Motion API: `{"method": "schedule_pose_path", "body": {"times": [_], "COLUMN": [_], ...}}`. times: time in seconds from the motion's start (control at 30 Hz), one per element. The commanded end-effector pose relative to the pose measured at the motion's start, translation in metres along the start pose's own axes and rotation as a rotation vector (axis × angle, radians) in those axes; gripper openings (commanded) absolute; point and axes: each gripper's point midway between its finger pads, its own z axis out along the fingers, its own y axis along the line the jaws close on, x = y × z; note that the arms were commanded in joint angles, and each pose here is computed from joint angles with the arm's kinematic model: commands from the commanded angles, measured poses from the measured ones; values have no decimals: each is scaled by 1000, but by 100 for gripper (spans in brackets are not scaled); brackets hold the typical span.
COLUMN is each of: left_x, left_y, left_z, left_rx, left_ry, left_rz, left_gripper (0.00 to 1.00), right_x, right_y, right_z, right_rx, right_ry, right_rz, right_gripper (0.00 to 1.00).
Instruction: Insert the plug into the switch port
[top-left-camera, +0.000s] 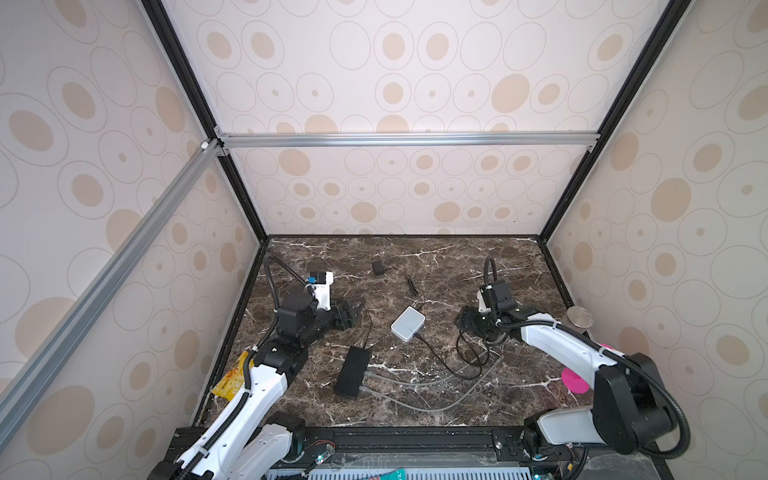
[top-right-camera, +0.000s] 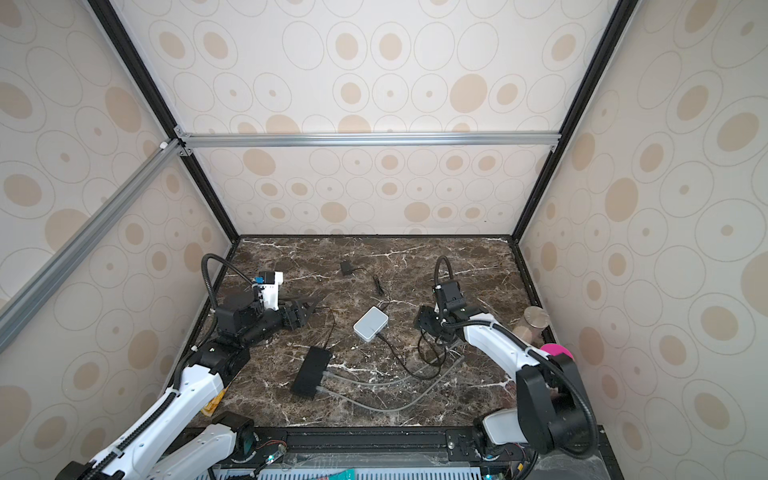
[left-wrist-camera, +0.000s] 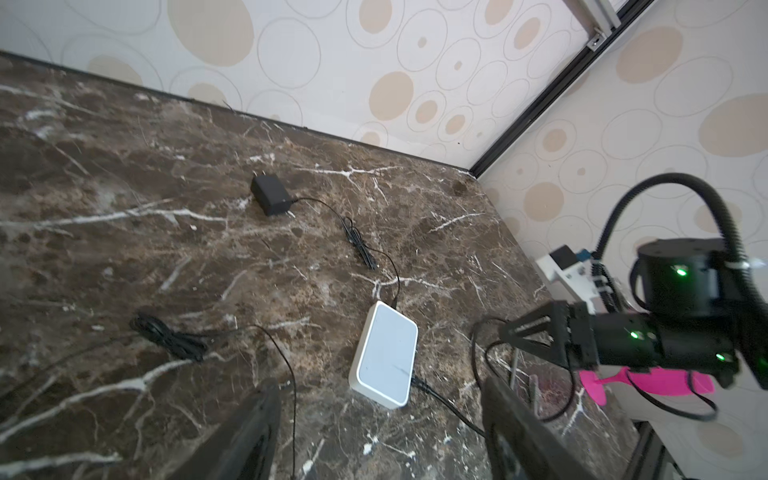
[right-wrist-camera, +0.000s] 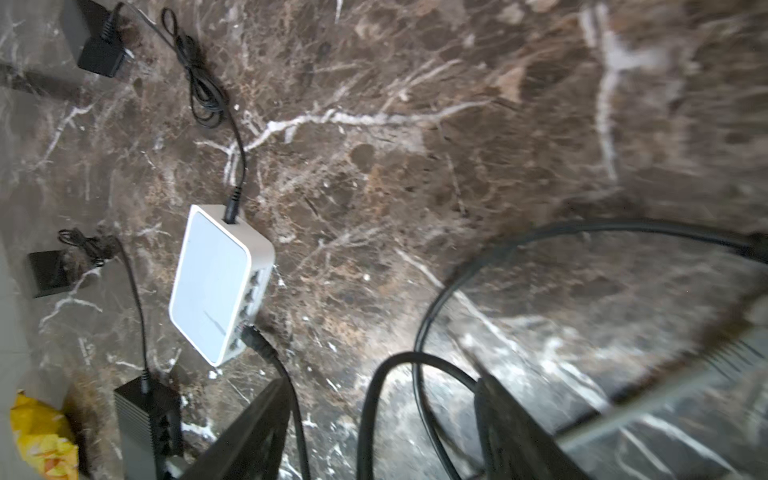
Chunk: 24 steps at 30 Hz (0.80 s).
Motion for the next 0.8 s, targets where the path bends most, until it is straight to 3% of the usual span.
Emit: {"method": "schedule_pose_path", "body": {"times": [0.0, 0.27, 0.47, 0.53, 0.63, 0.77], "left_x": [-3, 7, -15, -30, -47, -57], "left_y": [-7, 9, 36, 43, 56, 56], "left_z": [-14, -23, -38, -52, -76, -96], "left_rx": [29, -47, -200, -263, -374, -386], "left_ry": [-31, -25, -191, -284, -418, -570], "left_rz": [-67, -59, -18, -9, 11, 105], "left_gripper": [76, 76, 77, 86, 96, 97], "right_x": [-35, -61, -89, -92, -97, -91], "right_y": [56, 91, 25, 2, -27, -54], "right_z": [-6, -19, -73, -94, -126, -129], "right_rx": [-169, -237, 144, 249, 379, 470], "right_ry": [-69, -106, -363, -453, -618, -775], "right_rz": [-30, -94, -207, -256, -308, -442], "right_gripper": [73, 76, 85, 88, 88, 94]}}
